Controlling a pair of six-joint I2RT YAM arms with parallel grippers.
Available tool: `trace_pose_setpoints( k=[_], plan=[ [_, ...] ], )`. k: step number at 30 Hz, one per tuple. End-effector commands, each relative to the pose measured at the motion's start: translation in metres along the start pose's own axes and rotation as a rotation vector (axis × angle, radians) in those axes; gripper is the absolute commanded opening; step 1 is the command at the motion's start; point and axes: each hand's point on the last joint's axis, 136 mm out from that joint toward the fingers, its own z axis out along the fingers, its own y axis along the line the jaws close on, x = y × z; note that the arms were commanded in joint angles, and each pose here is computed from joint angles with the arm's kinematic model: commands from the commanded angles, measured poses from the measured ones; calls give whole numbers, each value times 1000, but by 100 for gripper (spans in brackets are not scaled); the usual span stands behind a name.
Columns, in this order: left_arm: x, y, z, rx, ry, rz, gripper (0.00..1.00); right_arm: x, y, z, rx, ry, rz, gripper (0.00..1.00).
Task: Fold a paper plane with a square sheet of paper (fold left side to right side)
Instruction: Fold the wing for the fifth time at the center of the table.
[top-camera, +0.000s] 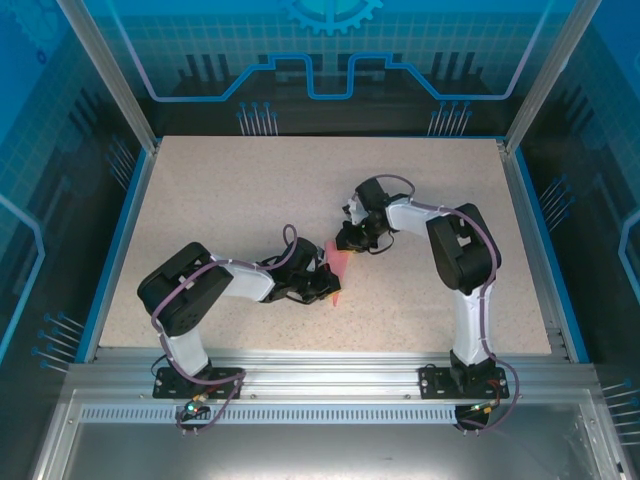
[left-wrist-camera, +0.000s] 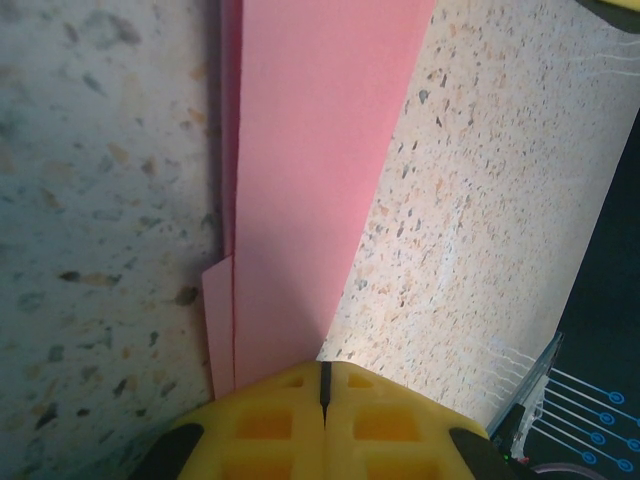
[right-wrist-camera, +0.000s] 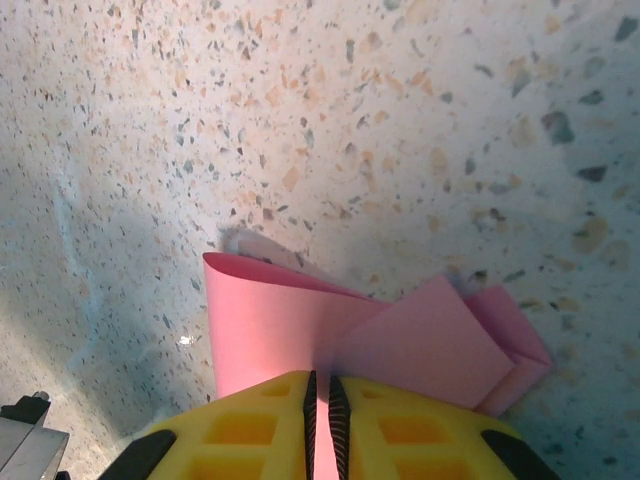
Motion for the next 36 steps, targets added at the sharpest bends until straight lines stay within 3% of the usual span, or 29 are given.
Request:
trace_pose_setpoints(
  k=[1,15,36],
  plan=[
    [30,65,1,-210,78,-88,7,-27,-42,2,109,-68,16,16],
    [36,56,-2,-179,97,-48,8,-36,-44,-5,102,-84,28,17],
    [92,57,-16,-227,257,67,8,-25,-50,7,114,-55,41,16]
  ],
)
